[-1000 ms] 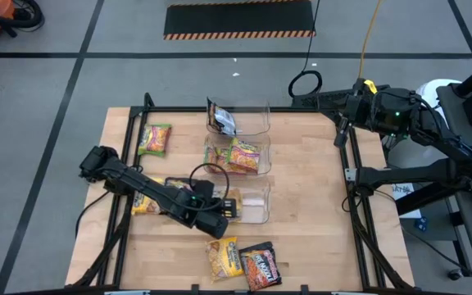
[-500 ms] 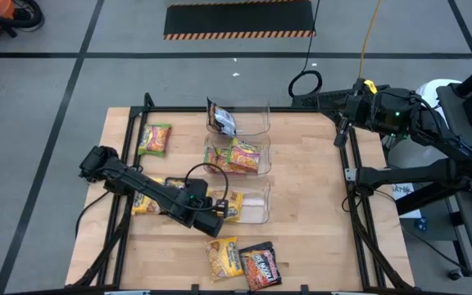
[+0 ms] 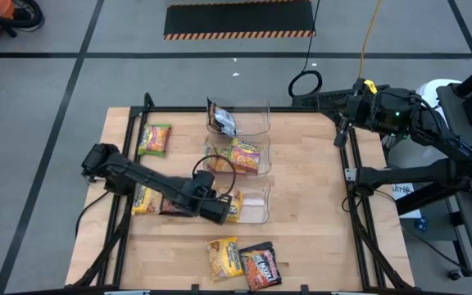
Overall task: Sort Maruchan noodles
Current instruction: Put the yellow noodle pack into the bottom transparent bin
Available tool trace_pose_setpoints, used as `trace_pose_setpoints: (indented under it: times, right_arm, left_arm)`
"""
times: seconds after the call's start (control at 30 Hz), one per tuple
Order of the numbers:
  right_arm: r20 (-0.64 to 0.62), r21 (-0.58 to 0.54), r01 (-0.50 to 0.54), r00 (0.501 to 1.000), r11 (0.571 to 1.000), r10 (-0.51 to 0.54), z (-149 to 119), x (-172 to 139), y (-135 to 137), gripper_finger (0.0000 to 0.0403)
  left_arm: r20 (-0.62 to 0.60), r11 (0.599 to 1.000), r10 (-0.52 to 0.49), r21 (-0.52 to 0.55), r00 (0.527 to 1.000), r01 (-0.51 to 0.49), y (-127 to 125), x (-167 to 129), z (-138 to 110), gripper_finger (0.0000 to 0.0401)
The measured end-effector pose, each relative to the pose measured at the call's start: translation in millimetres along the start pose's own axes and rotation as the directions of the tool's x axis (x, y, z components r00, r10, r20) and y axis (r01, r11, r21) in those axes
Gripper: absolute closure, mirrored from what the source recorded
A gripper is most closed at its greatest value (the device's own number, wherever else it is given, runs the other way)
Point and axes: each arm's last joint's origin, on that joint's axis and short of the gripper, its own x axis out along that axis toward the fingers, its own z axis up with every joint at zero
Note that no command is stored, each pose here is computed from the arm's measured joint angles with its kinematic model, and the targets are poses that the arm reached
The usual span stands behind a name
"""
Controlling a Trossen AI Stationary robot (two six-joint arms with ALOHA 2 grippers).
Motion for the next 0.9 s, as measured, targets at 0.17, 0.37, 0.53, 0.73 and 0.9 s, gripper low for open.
trace_pose_setpoints:
  times: [0.17,0.37,0.53,0.73,0.9]
  right_arm:
    - [0.000,0.000,0.000,1.000,1.000,0.000,0.0,0.0,0.0,0.0321]
    - [0.000,0.000,0.000,1.000,1.000,0.000,0.0,0.0,0.0,0.0321]
    - [0.000,0.000,0.000,1.000,1.000,0.000,0.0,0.0,0.0,0.0321]
    - [0.000,0.000,0.000,1.000,1.000,0.000,0.0,0.0,0.0,0.0321]
    - [-0.003,-0.001,-0.001,1.000,1.000,0.001,0.2,1.3,0.3,0.0321]
  left_arm:
    - [-0.048,0.999,-0.041,0.008,0.998,0.042,-1.7,15.8,-3.1,0.0400]
    - [-0.067,0.994,-0.104,-0.018,0.992,0.103,-1.4,38.3,-13.5,0.0400]
    - [-0.068,0.997,-0.074,-0.025,0.995,0.072,3.8,44.8,-16.0,0.0400]
    - [-0.077,1.000,-0.030,-0.008,0.997,0.030,7.2,42.3,-15.1,0.0400]
    - [-0.093,1.000,-0.011,0.000,0.996,0.011,10.1,40.1,-15.2,0.0400]
